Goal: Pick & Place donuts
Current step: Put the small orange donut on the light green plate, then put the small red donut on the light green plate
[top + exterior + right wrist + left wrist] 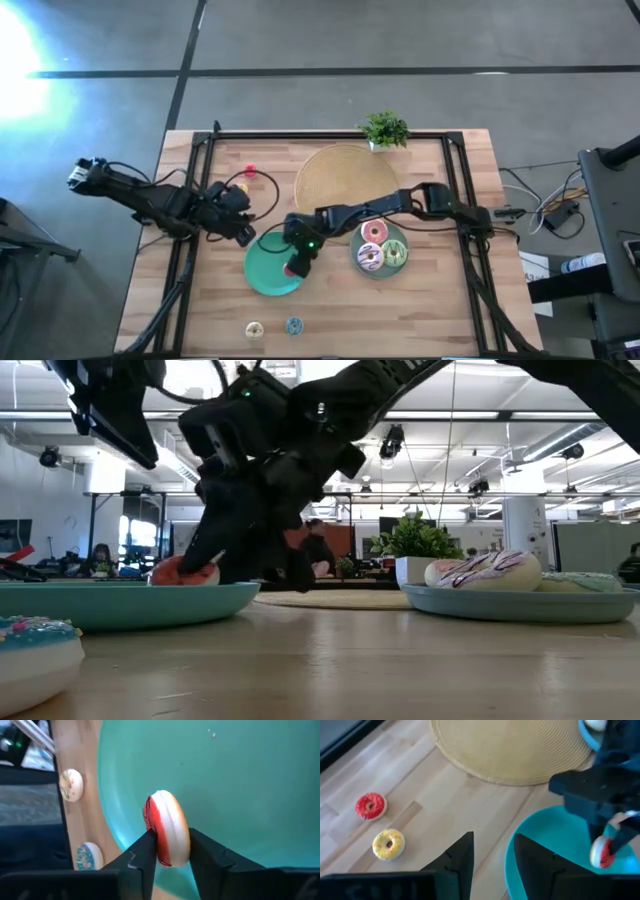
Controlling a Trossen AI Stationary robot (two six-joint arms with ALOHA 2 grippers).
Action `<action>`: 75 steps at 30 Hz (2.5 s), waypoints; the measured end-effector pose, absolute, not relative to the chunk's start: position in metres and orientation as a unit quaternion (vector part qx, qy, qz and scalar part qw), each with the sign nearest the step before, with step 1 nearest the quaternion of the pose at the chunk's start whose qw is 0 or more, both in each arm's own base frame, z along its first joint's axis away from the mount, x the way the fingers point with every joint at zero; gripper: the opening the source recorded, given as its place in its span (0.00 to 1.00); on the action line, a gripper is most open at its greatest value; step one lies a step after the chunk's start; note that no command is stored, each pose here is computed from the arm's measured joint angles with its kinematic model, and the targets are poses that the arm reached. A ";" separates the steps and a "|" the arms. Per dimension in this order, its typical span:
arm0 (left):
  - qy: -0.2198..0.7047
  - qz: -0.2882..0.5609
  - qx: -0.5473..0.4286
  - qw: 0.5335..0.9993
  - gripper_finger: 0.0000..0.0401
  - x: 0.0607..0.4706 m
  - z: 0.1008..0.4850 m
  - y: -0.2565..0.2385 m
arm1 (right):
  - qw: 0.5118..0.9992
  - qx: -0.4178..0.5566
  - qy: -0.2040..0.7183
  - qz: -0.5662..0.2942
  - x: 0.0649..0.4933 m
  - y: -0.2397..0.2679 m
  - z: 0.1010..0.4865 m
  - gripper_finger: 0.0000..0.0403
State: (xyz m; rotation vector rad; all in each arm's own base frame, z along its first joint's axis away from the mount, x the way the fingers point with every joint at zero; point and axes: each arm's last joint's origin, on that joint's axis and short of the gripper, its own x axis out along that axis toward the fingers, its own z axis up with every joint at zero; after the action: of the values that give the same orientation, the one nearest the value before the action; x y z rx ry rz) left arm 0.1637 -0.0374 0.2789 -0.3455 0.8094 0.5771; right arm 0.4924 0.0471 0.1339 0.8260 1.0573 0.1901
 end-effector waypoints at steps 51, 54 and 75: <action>0.448 0.405 -0.390 0.695 0.29 0.131 0.171 0.208 | 0.829 0.130 0.525 -0.143 0.435 0.003 0.252 0.50; 0.443 0.406 -0.388 0.699 0.28 0.133 0.166 0.213 | 0.828 0.131 0.525 -0.144 0.435 0.002 0.252 0.50; 0.440 0.349 -0.411 0.719 0.01 0.143 0.160 0.217 | 0.821 0.130 0.536 -0.146 0.430 0.002 0.254 0.50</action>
State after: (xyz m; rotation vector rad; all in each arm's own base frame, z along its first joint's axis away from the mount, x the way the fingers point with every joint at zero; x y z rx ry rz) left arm 0.1430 0.2165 0.1604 -0.9079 0.9730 0.7716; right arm 0.4299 0.0025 0.2545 0.2775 1.1411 -0.3099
